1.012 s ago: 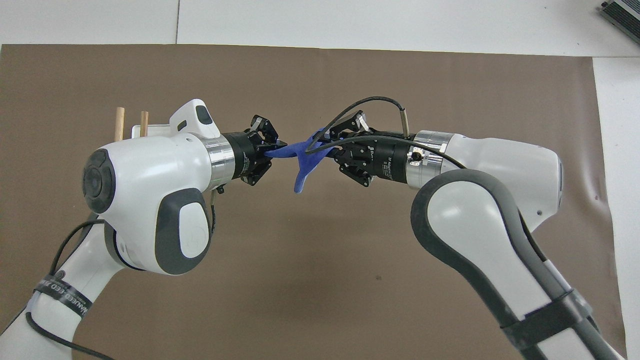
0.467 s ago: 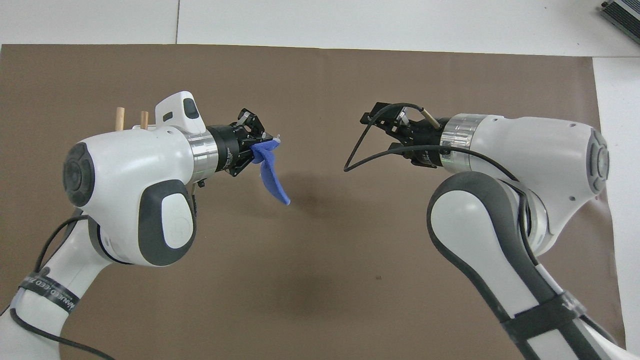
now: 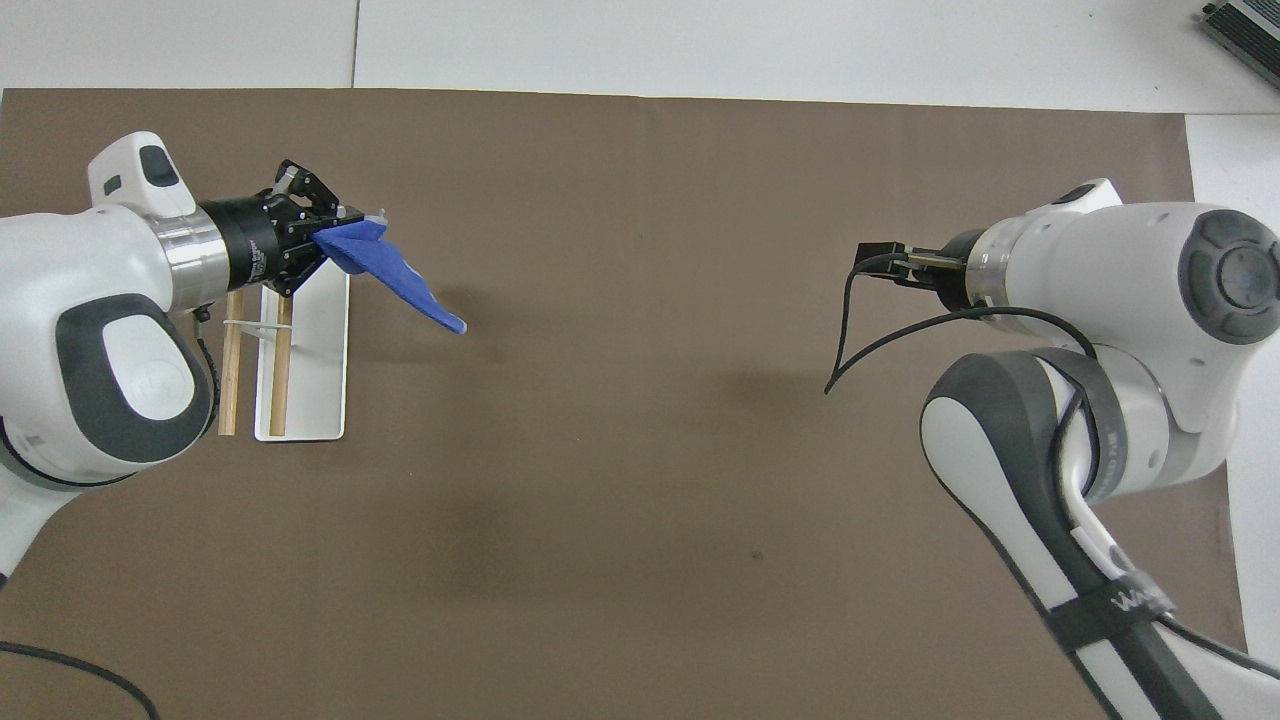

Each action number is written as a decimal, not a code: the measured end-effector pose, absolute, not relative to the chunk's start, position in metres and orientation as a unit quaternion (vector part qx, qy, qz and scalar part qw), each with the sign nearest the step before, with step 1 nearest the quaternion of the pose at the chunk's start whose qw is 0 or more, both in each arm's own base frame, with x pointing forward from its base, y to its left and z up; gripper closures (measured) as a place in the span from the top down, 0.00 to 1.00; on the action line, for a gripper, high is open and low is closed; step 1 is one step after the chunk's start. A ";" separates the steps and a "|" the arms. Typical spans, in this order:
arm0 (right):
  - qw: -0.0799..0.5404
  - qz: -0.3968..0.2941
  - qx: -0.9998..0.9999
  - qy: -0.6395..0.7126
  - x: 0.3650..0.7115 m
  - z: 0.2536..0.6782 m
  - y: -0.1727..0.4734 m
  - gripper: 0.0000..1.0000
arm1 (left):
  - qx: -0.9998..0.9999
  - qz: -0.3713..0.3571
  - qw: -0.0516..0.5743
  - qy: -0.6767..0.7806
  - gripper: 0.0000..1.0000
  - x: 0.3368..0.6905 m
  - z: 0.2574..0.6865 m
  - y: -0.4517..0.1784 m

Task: Right arm passes towel to left arm to hang
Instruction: 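Lower the towel with the left gripper over the wooden sticks on the tray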

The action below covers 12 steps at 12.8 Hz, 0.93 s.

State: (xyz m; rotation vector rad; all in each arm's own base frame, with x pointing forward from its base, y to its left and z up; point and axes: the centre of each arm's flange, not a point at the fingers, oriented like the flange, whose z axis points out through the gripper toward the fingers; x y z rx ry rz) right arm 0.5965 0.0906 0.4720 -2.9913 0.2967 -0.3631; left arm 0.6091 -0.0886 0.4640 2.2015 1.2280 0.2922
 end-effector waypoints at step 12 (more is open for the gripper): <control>0.024 -0.022 -0.992 0.119 0.548 0.627 0.001 1.00 | 0.894 0.163 0.246 0.338 0.02 0.610 0.455 0.040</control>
